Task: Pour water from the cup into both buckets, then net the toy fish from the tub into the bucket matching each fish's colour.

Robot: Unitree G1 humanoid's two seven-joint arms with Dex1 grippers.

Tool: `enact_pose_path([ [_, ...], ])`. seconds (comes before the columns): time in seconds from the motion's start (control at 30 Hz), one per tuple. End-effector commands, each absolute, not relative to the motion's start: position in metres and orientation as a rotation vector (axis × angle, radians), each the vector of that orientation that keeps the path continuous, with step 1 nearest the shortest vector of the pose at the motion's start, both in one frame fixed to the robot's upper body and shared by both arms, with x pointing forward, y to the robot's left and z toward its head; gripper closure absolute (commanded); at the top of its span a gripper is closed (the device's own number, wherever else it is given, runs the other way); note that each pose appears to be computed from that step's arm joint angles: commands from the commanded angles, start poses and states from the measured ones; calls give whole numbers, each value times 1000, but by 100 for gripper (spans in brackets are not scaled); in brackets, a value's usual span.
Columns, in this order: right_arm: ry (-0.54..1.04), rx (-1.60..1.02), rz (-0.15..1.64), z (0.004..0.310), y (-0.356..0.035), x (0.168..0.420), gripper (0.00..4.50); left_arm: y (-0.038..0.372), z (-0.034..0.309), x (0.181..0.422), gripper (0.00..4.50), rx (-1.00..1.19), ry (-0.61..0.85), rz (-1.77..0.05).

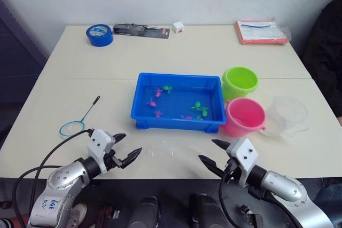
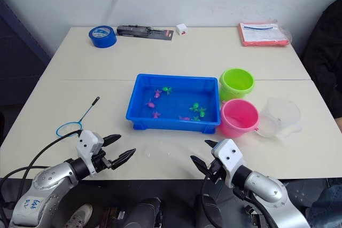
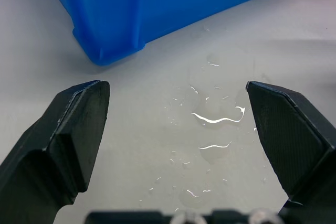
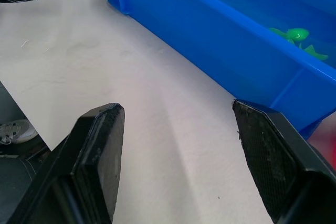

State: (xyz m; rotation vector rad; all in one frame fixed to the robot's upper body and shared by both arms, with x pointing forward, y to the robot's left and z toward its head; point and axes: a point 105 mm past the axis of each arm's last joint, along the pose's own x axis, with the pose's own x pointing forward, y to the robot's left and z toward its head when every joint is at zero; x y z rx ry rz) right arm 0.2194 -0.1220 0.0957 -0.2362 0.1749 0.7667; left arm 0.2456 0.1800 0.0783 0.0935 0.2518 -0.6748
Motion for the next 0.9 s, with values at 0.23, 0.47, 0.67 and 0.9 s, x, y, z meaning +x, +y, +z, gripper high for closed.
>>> enact_pose_path([
  [0.23, 151, -235, 784, 104, -120, 218, 0, 178, 90, 246, 2, 102, 211, -693],
  [0.47, 151, -238, 785, 103, -120, 219, 0, 180, 91, 246, 2, 104, 208, -691],
  [0.67, 148, -235, 785, 104, -120, 220, 0, 194, 92, 245, 2, 72, 315, -746],
  [0.9, 236, -226, 747, 102, -144, 218, 0, 235, 144, 280, 2, 226, 273, -764],
])
